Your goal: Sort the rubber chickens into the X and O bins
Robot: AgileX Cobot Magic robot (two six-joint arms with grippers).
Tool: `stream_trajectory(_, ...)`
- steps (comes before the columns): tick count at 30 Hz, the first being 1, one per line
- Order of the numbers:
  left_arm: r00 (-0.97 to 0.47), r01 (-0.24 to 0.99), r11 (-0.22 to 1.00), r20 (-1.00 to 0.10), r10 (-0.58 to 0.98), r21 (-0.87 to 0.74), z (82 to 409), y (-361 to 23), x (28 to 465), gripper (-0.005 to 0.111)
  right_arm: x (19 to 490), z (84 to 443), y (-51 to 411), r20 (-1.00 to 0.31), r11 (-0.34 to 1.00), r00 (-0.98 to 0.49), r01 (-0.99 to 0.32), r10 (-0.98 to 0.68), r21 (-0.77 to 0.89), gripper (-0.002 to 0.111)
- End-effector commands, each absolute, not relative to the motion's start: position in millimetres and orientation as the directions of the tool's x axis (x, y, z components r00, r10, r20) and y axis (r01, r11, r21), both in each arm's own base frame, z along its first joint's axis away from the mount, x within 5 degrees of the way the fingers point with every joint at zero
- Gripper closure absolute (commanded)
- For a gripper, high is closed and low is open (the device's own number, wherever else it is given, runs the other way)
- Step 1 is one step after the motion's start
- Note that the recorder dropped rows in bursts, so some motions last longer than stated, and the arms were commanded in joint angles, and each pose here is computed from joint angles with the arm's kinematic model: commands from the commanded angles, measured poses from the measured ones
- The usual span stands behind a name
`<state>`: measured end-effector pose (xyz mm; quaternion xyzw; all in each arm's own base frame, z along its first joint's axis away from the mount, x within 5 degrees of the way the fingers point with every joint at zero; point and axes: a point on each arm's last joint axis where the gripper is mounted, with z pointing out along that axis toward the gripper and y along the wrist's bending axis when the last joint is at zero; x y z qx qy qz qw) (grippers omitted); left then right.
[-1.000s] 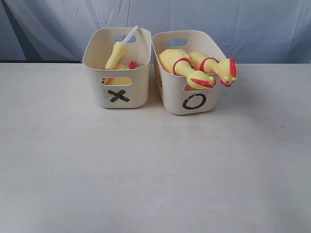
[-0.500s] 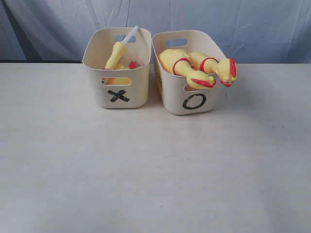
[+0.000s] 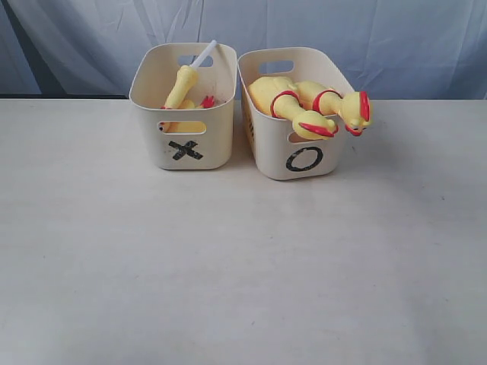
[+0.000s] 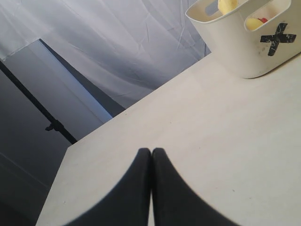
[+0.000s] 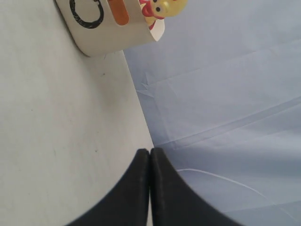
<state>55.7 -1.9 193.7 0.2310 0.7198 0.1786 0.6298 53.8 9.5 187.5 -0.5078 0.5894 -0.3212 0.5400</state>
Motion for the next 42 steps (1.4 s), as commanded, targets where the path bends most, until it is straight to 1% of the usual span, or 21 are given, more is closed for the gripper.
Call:
stream_trajectory(1,-0.099,0.115,0.836,-0.831,0.547,0.536,192.0,-2.4,55.4,0.107,53.5,186.0,9.5,-0.318,0.286,0.096,-0.254,-0.943,-0.924,0.108)
stream_trajectory(33,-0.091,0.11,0.836,-0.832,0.546,0.537,192.9,-2.4,55.6,0.107,53.9,187.7,9.6,-0.32,0.29,0.102,-0.236,-0.942,-0.927,0.108)
stream_trajectory(36,-0.091,0.11,0.836,-0.832,0.546,0.537,192.9,-2.4,55.6,0.107,53.9,187.7,9.6,-0.396,0.366,0.082,-0.244,-0.915,-0.898,0.108)
stream_trajectory(39,-0.091,0.11,0.836,-0.832,0.546,0.537,192.9,-2.4,55.6,0.107,53.9,187.7,9.6,-0.517,0.491,0.047,-0.253,-0.855,-0.834,0.108)
stream_trajectory(42,-0.091,0.11,0.836,-0.832,0.546,0.537,192.9,-2.4,55.6,0.107,53.9,187.7,9.8,-0.664,0.641,0.001,-0.258,-0.748,-0.723,0.108)
